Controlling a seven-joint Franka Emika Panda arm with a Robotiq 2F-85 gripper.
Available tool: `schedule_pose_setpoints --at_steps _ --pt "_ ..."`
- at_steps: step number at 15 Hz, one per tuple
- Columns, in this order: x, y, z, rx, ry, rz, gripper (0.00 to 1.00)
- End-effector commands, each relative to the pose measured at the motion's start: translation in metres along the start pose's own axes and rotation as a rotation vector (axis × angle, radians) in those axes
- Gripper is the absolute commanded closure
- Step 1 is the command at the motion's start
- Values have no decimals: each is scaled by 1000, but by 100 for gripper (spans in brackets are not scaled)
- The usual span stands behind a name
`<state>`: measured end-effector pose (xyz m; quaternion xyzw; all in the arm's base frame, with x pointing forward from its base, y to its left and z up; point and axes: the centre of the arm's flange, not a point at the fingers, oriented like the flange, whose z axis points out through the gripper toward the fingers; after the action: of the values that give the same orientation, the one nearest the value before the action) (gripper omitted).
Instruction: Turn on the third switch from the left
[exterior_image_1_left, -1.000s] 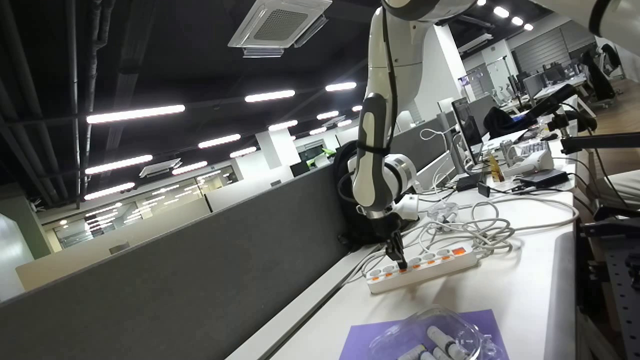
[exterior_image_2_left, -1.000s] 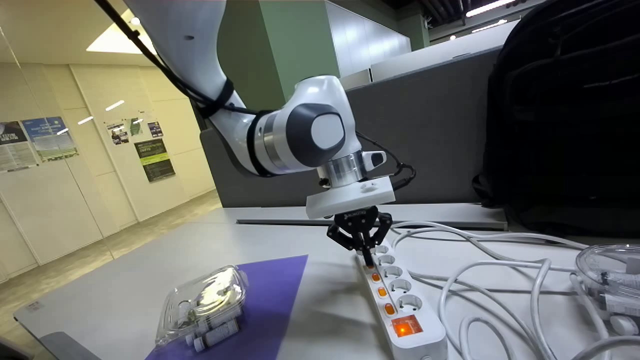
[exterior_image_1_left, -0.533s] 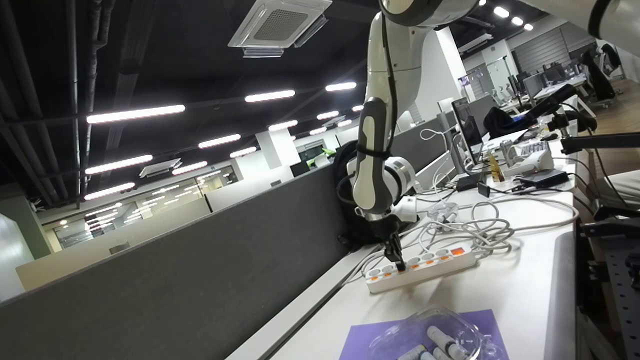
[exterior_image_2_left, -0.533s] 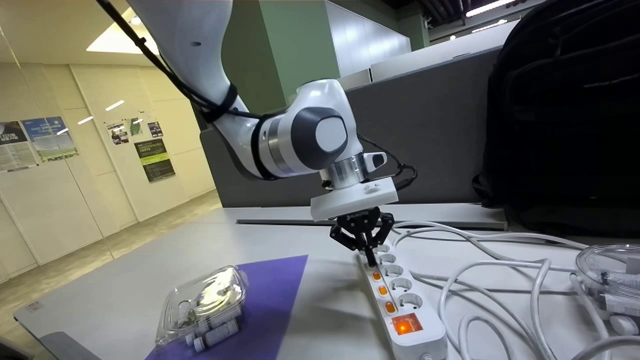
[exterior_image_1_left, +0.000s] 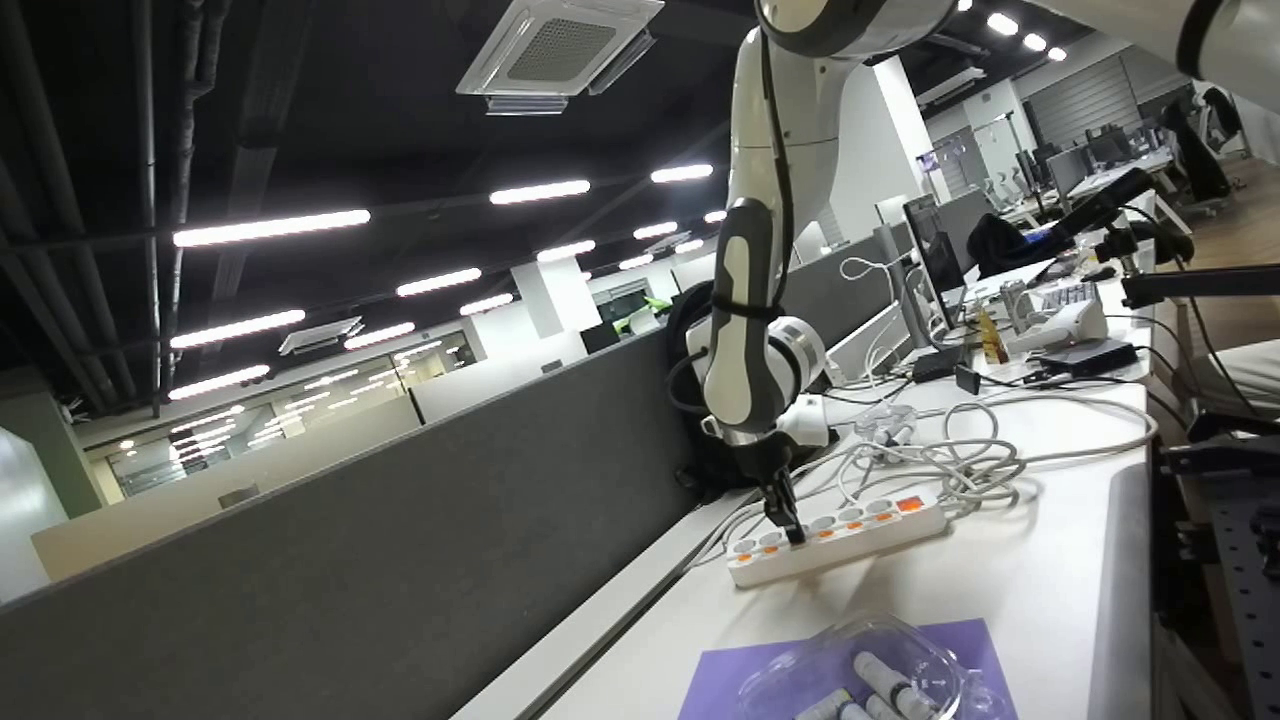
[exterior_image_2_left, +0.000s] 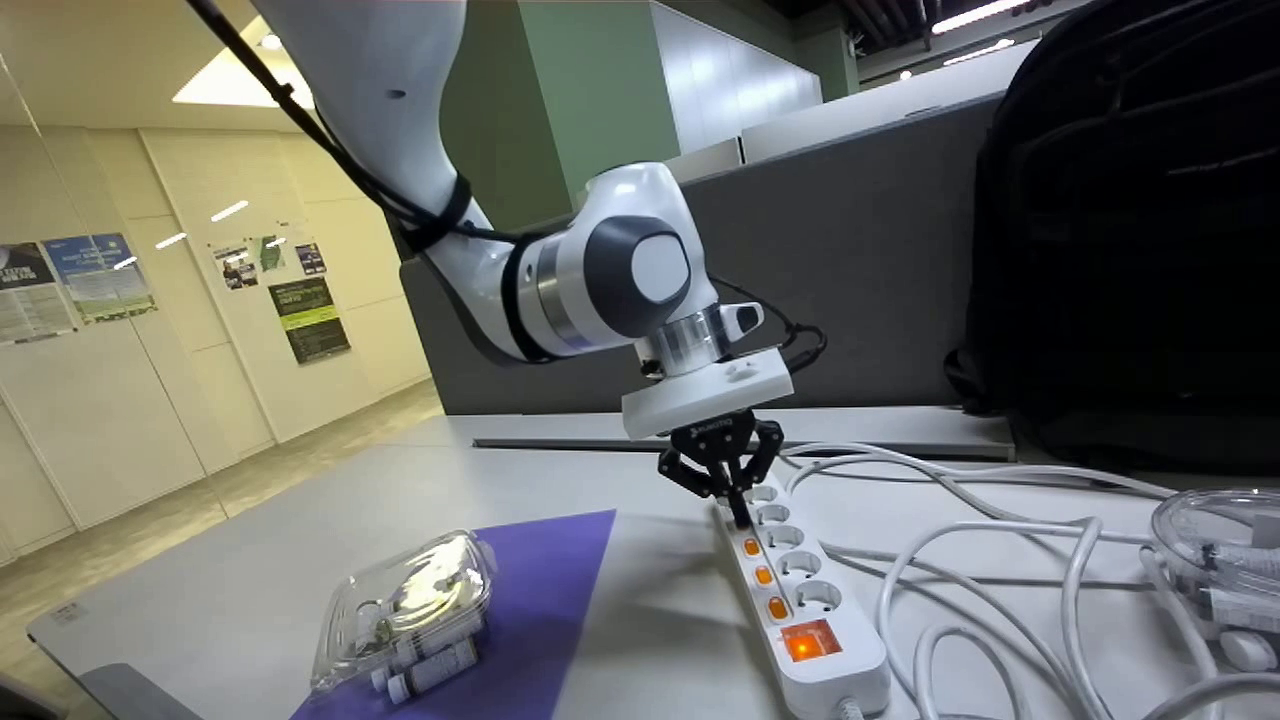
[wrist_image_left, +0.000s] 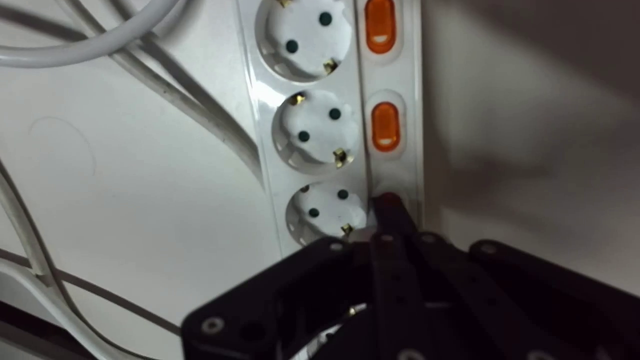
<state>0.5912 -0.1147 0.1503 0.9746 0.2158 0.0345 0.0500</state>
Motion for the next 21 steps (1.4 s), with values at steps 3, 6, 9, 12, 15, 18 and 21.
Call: schedule_pose_setpoints --at_steps 3,6,9,12,15,18,21 --pt "11 -5 -6 -40 42 -17 100" --pt "14 -5 -6 -42 56 -23 100" --pt "14 -6 -3 -33 53 -26 100" --pt "13 -8 -1 -32 53 -25 100" --pt "13 -6 3 -25 49 -16 100" --pt "12 -3 6 -19 45 -7 100" --pt "10 -2 10 -7 43 1 100"
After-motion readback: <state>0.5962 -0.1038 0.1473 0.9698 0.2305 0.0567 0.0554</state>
